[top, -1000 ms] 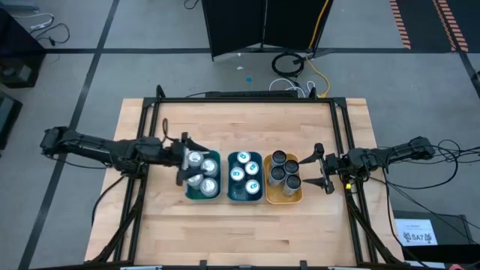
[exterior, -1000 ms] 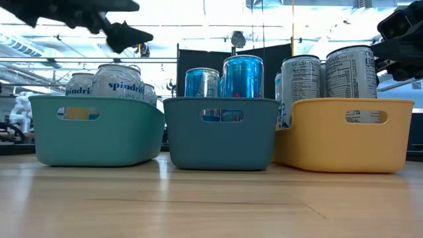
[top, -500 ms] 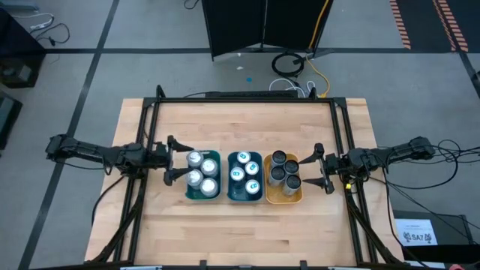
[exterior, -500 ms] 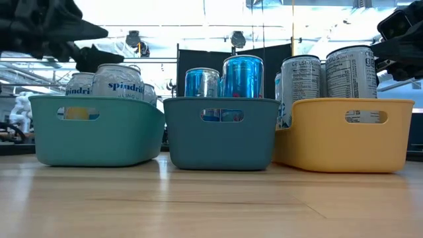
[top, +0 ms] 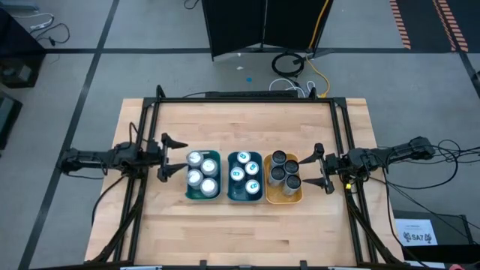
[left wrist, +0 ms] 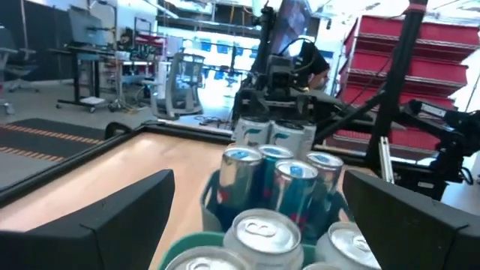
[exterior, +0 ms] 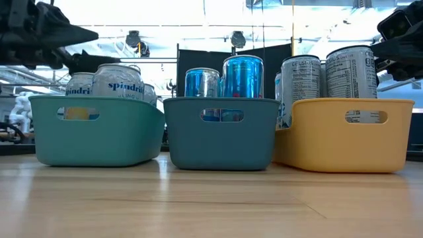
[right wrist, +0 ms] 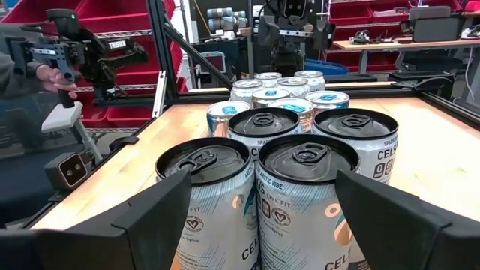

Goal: Sort soda cans
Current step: Return to Home Position

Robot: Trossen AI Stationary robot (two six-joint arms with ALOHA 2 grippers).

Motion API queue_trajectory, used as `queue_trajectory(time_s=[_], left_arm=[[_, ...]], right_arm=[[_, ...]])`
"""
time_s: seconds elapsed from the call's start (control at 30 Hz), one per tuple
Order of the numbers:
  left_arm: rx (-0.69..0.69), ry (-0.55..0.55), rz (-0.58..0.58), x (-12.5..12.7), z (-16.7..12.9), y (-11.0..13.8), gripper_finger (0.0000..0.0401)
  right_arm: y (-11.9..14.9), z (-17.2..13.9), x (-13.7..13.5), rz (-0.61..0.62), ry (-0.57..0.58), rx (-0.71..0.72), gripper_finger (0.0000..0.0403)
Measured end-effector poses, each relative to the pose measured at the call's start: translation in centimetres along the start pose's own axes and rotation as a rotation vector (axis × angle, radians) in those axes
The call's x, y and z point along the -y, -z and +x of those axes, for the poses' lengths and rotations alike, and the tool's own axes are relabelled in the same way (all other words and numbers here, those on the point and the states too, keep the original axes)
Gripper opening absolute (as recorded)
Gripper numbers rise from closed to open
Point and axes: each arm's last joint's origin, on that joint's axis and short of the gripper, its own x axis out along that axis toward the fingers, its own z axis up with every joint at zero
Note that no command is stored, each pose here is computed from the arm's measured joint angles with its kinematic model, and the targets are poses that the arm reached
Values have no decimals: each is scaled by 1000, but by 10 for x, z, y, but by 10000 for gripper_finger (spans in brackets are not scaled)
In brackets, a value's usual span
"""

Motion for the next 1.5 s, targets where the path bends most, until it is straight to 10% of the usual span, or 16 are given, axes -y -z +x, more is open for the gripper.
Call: queue_trajectory(time_s=[1.5], left_arm=[[-59, 28, 102, -1, 0, 6, 393]], right_arm=[[0, 0, 0, -1, 0, -5, 322]])
